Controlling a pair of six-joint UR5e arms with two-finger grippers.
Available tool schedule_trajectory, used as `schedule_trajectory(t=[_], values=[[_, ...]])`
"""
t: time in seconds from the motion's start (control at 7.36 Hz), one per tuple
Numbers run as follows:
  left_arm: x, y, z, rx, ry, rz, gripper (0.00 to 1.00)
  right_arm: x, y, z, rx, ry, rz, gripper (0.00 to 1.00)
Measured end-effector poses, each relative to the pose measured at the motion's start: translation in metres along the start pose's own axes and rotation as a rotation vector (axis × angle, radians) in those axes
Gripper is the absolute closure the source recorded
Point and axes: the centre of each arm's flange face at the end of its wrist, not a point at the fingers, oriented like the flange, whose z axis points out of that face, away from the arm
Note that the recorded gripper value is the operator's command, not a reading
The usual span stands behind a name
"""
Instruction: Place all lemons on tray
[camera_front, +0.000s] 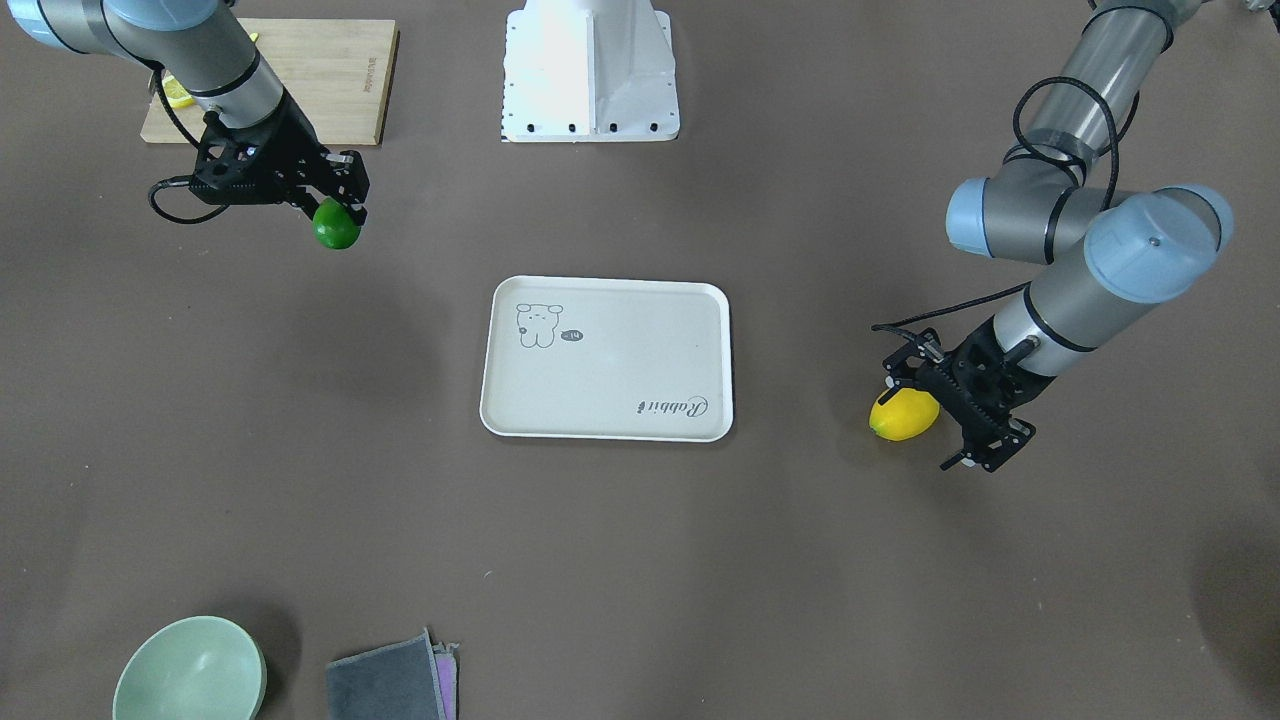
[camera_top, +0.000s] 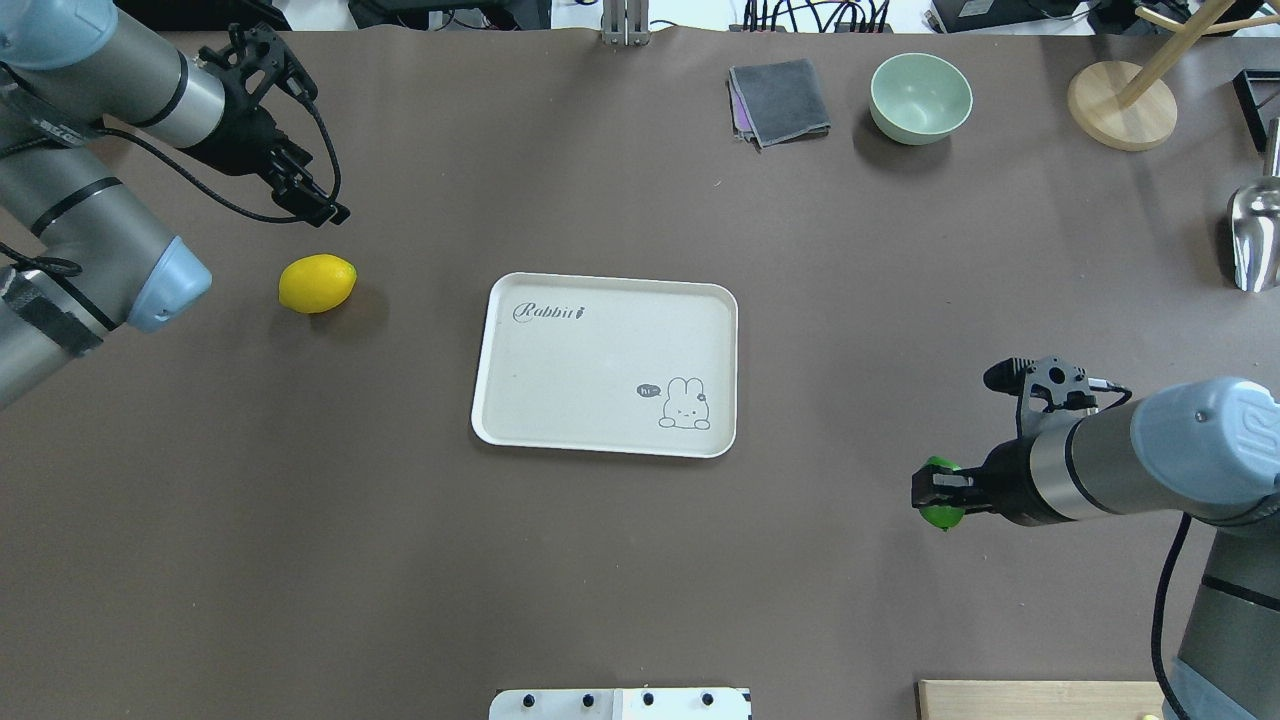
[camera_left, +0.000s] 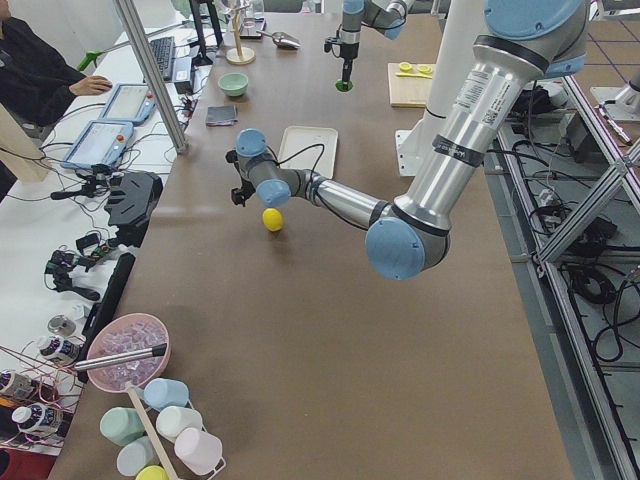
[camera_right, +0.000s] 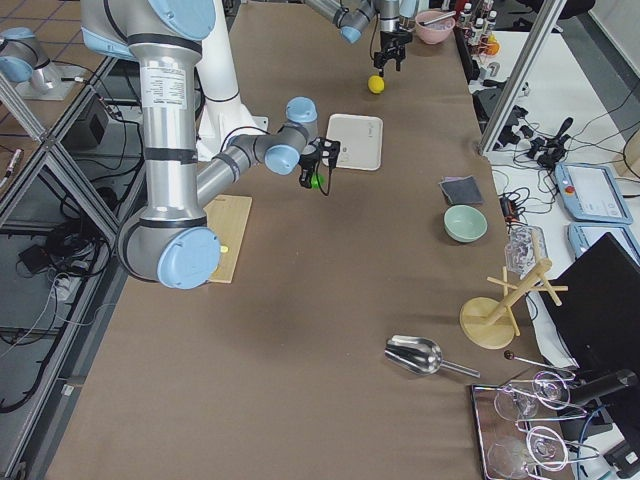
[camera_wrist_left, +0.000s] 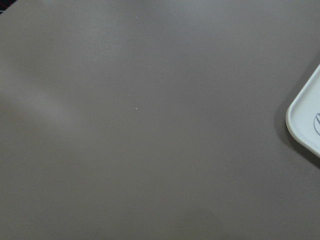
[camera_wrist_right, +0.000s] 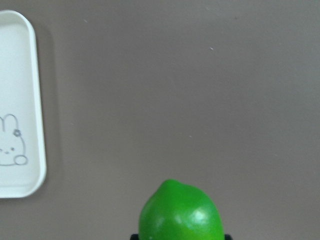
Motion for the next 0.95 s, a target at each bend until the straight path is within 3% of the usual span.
schedule_trajectory(t=[0.27,0.68,0.82,0.95], values=[[0.01,0.025,0.019,-0.028,0.004,0.002,0.02,-0.046,-0.015,-0.019,0.003,0.027,0.023,1.0],[0.02,0.047,0.038,-0.053,0.024,0.009,0.02,-0.066,-0.026,-0.019,0.027,0.031,0.014,1.0],[0.023,0.053,0.043,-0.062,0.029,0.008,0.44,-0.071,-0.03,-0.017,0.036,0.034,0.015,1.0],[0.024,0.057,0.045,-0.068,0.032,0.007,0.99,-0.075,-0.032,-0.017,0.041,0.032,0.015,1.0]])
